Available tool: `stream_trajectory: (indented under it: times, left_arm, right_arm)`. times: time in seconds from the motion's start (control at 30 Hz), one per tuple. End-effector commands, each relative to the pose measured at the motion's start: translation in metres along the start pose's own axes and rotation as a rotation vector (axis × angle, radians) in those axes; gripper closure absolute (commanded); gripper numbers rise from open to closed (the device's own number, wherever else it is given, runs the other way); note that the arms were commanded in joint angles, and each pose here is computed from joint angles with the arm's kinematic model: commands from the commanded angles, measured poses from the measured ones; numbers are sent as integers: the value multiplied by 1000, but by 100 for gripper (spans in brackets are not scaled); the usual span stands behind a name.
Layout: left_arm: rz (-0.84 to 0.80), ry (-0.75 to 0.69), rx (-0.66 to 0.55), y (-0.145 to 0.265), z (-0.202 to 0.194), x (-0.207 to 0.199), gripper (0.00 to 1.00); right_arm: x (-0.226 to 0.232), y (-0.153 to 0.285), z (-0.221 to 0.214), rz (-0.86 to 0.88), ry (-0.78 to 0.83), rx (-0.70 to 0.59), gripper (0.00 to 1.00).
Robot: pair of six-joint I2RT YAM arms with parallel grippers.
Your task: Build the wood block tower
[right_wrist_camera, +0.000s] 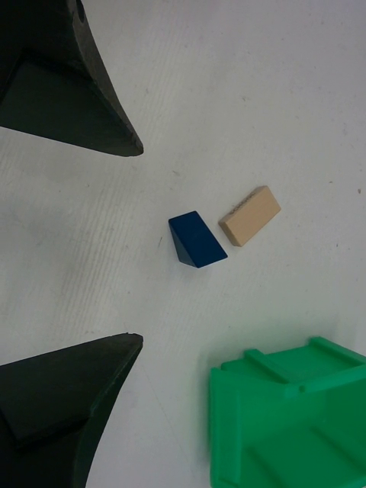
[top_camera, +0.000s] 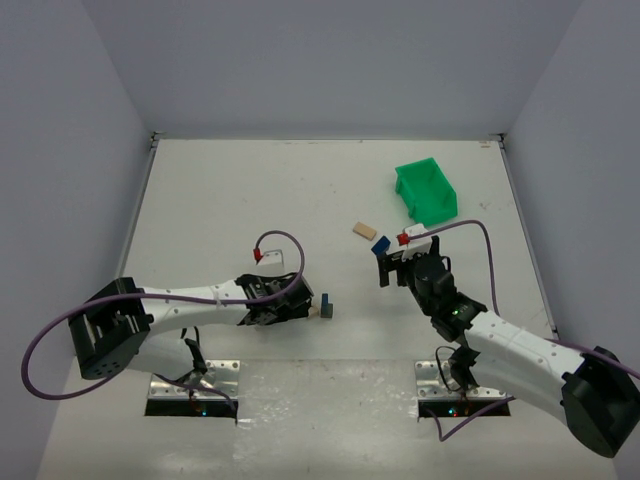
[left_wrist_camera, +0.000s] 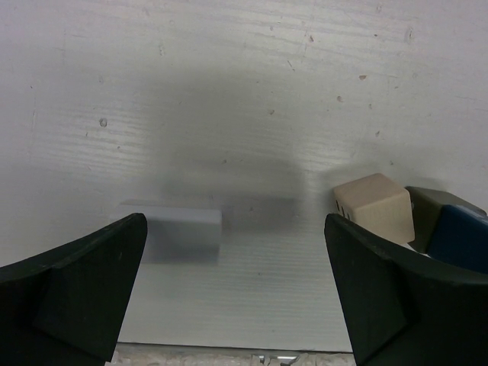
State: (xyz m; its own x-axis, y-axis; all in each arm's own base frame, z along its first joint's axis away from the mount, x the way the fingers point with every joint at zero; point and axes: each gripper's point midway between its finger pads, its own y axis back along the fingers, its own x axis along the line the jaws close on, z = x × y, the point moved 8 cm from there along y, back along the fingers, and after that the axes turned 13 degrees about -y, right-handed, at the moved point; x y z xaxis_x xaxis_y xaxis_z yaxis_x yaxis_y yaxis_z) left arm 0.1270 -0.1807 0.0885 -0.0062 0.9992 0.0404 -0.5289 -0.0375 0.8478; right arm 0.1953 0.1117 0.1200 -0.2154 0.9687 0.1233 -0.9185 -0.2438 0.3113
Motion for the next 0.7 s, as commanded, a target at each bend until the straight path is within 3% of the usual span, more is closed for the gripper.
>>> stream_trajectory:
  times: [0.0,0.67]
  left_arm:
    - [-8,18,-16,-2,3,-2,0]
    - [-13,30,-32,-11,8,-5,0]
  right_arm:
    - [4,-4,20,-10,-32,-64,1]
    - [4,-4,19,-18,-32,-58,1]
